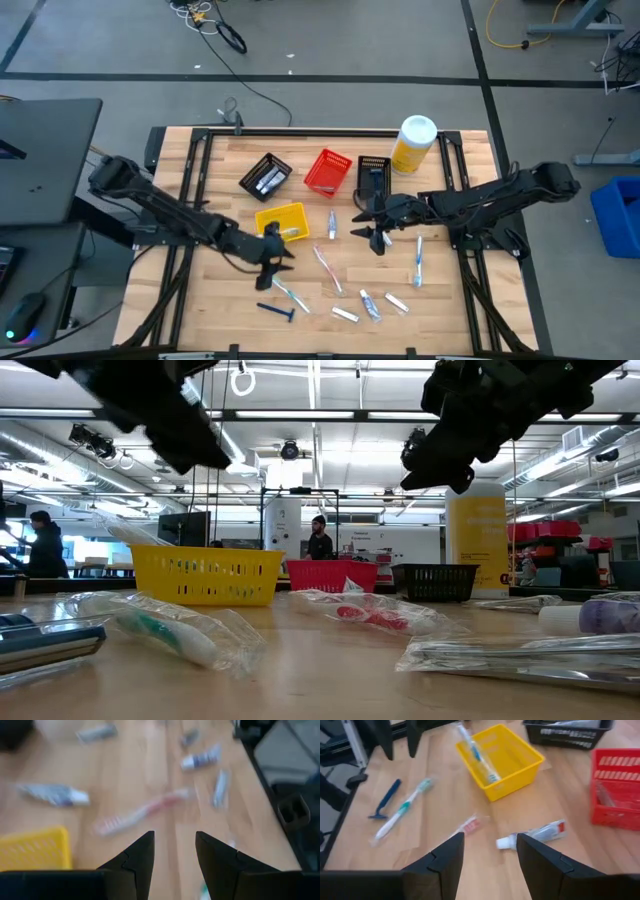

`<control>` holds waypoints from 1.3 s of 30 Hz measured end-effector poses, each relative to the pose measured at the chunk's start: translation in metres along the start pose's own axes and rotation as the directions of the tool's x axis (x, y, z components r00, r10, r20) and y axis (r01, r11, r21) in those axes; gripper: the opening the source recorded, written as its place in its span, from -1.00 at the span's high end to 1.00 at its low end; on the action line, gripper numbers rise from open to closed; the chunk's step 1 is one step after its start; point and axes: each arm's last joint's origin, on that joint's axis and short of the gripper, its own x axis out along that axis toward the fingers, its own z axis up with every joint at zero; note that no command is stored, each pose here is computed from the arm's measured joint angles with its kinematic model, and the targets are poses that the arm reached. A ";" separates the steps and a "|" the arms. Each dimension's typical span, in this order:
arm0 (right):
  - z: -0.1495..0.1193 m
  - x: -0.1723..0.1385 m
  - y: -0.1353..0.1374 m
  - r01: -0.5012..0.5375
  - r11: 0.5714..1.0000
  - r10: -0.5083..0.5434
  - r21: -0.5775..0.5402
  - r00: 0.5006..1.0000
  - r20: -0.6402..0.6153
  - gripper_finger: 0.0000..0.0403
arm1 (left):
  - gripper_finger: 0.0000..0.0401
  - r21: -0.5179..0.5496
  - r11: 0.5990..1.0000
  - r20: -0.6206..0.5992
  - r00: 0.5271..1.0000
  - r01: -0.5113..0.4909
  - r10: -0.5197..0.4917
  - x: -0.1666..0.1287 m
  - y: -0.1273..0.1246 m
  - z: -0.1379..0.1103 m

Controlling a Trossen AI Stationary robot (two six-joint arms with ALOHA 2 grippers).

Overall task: Pick & Place Travel size toiletries
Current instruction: Put the green toothbrush into the yellow bin

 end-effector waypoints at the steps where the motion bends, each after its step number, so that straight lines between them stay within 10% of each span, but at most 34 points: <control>1: -0.001 0.001 0.002 -0.005 1.000 0.005 -0.003 1.000 -0.003 0.06 | 0.25 0.005 1.000 0.001 1.000 0.014 -0.014 0.005 -0.005 -0.003; 15: -0.009 0.012 0.006 -0.009 1.000 0.009 -0.008 0.999 -0.034 0.06 | 0.25 0.100 0.984 -0.250 0.961 0.148 -0.120 0.055 -0.042 -0.054; 27: -0.012 0.017 0.006 0.001 1.000 -0.002 -0.012 0.998 -0.055 0.06 | 0.27 0.200 0.977 -0.330 0.944 0.076 -0.006 0.064 -0.036 -0.072; 39: -0.012 0.018 0.005 0.001 1.000 -0.003 -0.025 0.998 -0.057 0.06 | 0.86 0.115 0.992 -0.269 0.960 -0.048 0.077 0.066 -0.035 -0.068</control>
